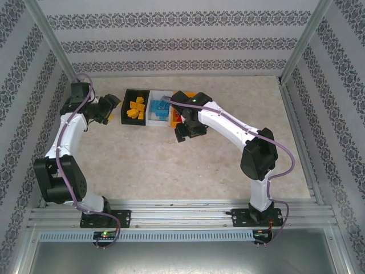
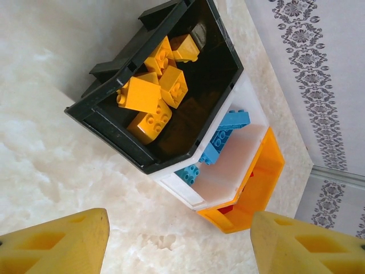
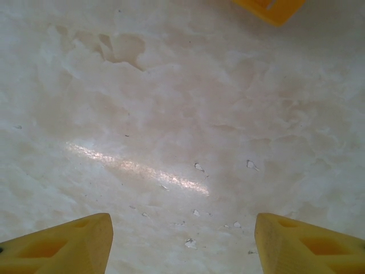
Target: Sort the legos into containers by color
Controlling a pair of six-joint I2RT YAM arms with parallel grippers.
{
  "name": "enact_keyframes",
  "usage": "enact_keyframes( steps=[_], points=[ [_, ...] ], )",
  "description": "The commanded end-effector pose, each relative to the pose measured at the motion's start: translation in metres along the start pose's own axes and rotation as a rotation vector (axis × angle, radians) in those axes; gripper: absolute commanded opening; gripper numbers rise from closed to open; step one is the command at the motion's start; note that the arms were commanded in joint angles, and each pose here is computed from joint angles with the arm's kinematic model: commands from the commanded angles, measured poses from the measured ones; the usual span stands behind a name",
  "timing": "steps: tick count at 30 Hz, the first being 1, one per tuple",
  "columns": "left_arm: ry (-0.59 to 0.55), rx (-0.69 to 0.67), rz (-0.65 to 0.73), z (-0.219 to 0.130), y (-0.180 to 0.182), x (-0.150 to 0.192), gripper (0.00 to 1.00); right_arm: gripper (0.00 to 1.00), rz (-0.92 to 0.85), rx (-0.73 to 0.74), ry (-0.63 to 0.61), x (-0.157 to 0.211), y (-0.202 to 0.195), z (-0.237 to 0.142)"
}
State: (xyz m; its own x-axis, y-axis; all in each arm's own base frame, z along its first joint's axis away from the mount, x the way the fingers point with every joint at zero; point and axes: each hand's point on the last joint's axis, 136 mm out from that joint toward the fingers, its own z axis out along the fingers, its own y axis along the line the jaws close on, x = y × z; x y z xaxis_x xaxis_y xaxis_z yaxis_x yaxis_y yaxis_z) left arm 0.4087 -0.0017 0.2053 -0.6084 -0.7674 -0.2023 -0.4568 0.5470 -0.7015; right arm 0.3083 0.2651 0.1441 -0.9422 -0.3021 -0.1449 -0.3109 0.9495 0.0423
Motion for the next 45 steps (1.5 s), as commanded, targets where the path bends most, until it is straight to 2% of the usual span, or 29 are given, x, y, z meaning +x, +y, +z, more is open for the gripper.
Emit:
enact_keyframes(
  steps=[1, 6, 11, 17, 19, 21, 22, 23, 24, 28, 30, 32, 38, 42, 45],
  points=[
    [-0.024, -0.046, 0.061, -0.016, 0.007, 0.004, 0.67, 0.68, -0.018, 0.032, -0.016, -0.006, -0.006, -0.007],
    [-0.054, -0.095, 0.158, -0.03, 0.011, 0.008, 0.67, 0.7, 0.002, 0.027, -0.089, -0.022, -0.014, -0.022],
    [-0.105, -0.129, 0.217, -0.045, 0.017, 0.009, 0.7, 0.72, 0.052, 0.014, -0.226, -0.043, -0.03, -0.048],
    [-0.281, -0.106, 0.28, -0.073, 0.01, -0.003, 0.86, 0.76, 0.146, -0.088, -0.433, -0.065, -0.057, -0.081],
    [-0.364, -0.09, 0.299, -0.084, 0.008, -0.008, 1.0, 0.79, 0.168, -0.139, -0.533, -0.069, -0.067, -0.092],
    [-0.43, -0.071, 0.316, -0.091, 0.007, -0.011, 1.0, 0.82, 0.175, -0.169, -0.656, -0.073, -0.078, -0.103],
    [-0.459, -0.067, 0.322, -0.094, 0.008, -0.012, 1.0, 0.86, 0.17, -0.175, -0.73, -0.073, -0.084, -0.11],
    [-0.475, -0.069, 0.321, -0.095, 0.011, -0.012, 1.0, 0.95, 0.159, -0.171, -0.802, -0.073, -0.087, -0.116],
    [-0.492, -0.071, 0.314, -0.096, 0.014, -0.012, 1.0, 0.98, 0.13, -0.152, -0.891, -0.072, -0.092, -0.125],
    [-0.506, -0.069, 0.298, -0.091, 0.025, -0.009, 1.0, 0.98, -0.029, -0.059, -1.182, -0.054, -0.102, -0.139],
    [-0.526, -0.076, 0.284, -0.09, 0.031, -0.009, 1.0, 0.98, -0.114, -0.011, -1.25, -0.042, -0.106, -0.132],
    [-0.559, -0.112, 0.25, -0.09, 0.044, -0.012, 1.0, 0.98, -0.134, 0.047, -1.244, -0.033, -0.117, -0.121],
    [-0.556, -0.187, 0.316, -0.079, 0.07, -0.004, 1.0, 0.98, 0.079, 0.159, -1.092, -0.012, -0.196, -0.076],
    [-0.539, -0.197, 0.419, -0.069, 0.081, 0.005, 1.0, 0.98, 0.258, 0.177, -1.033, 0.001, -0.251, -0.051],
    [-0.513, -0.219, 0.495, -0.064, 0.088, 0.013, 1.0, 0.98, 0.279, 0.187, -1.009, 0.003, -0.267, -0.035]
  ],
)
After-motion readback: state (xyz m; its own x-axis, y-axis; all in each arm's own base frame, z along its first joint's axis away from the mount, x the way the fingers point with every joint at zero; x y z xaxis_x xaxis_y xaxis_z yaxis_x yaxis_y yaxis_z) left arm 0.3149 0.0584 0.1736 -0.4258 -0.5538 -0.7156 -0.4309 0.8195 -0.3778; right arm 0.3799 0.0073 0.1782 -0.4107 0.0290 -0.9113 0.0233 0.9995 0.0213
